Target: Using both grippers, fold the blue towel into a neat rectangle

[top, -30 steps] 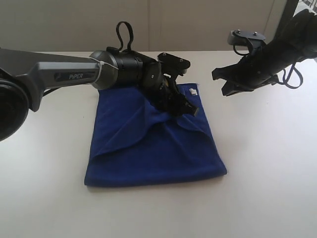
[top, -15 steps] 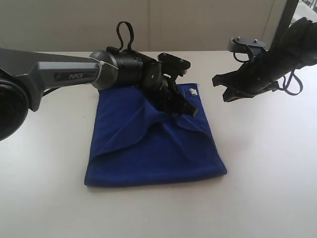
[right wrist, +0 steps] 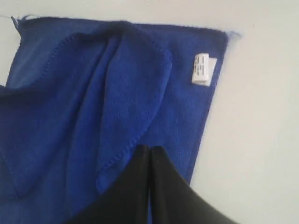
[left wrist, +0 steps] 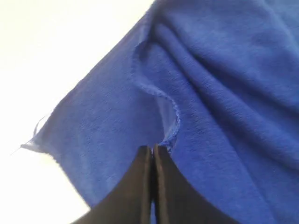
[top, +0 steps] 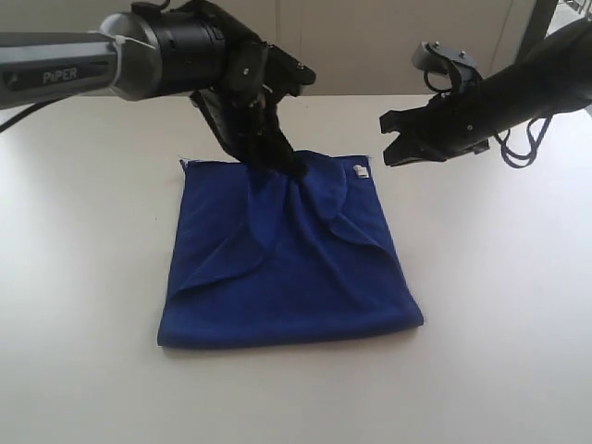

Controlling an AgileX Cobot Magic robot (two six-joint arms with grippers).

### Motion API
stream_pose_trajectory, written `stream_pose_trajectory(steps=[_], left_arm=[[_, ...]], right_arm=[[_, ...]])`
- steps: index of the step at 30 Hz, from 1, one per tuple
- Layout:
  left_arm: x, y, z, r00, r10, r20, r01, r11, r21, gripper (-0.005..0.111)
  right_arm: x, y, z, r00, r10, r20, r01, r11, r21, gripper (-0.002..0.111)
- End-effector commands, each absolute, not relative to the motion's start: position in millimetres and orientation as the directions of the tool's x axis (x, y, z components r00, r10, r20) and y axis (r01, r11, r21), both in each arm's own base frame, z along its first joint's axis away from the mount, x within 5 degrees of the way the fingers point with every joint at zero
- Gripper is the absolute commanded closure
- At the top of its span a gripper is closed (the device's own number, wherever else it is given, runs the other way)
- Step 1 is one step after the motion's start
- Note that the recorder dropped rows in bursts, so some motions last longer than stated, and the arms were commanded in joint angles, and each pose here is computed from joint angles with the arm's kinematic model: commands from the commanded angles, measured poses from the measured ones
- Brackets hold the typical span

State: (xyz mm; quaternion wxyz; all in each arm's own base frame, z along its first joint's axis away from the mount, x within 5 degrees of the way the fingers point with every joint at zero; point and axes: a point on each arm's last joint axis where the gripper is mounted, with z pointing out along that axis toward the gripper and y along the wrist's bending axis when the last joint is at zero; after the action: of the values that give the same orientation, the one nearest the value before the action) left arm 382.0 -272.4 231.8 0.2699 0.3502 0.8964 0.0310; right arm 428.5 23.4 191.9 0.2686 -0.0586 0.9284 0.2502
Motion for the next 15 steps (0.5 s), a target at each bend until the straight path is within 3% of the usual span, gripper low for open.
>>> stream_pose_trajectory(steps=[1, 6, 12, 15], left_arm=[[391.6, -249.6, 236.2, -0.656, 0.616, -0.435, 0.567, 0.783, 0.254, 0.107], [400.3, -232.6, 235.6, -0.677, 0.609, -0.414, 0.55, 0.792, 0.265, 0.107], [408.2, -218.3, 235.7, -0.683, 0.606, -0.407, 0.539, 0.795, 0.279, 0.107], [411.3, -212.5, 235.7, -0.69, 0.598, -0.406, 0.529, 0.801, 0.28, 0.107]], right_arm=[[446.1, 43.4, 193.2, -0.804, -0.001, -0.594, -0.287, 0.876, 0.388, 0.108], [468.3, 61.8, 171.1, -0.787, -0.003, -0.617, -0.286, 0.888, 0.36, 0.107], [484.8, 64.3, 143.3, -0.807, 0.061, -0.588, -0.227, 0.886, 0.404, 0.089], [489.0, 67.5, 135.2, -0.808, 0.064, -0.586, -0.226, 0.884, 0.408, 0.086]])
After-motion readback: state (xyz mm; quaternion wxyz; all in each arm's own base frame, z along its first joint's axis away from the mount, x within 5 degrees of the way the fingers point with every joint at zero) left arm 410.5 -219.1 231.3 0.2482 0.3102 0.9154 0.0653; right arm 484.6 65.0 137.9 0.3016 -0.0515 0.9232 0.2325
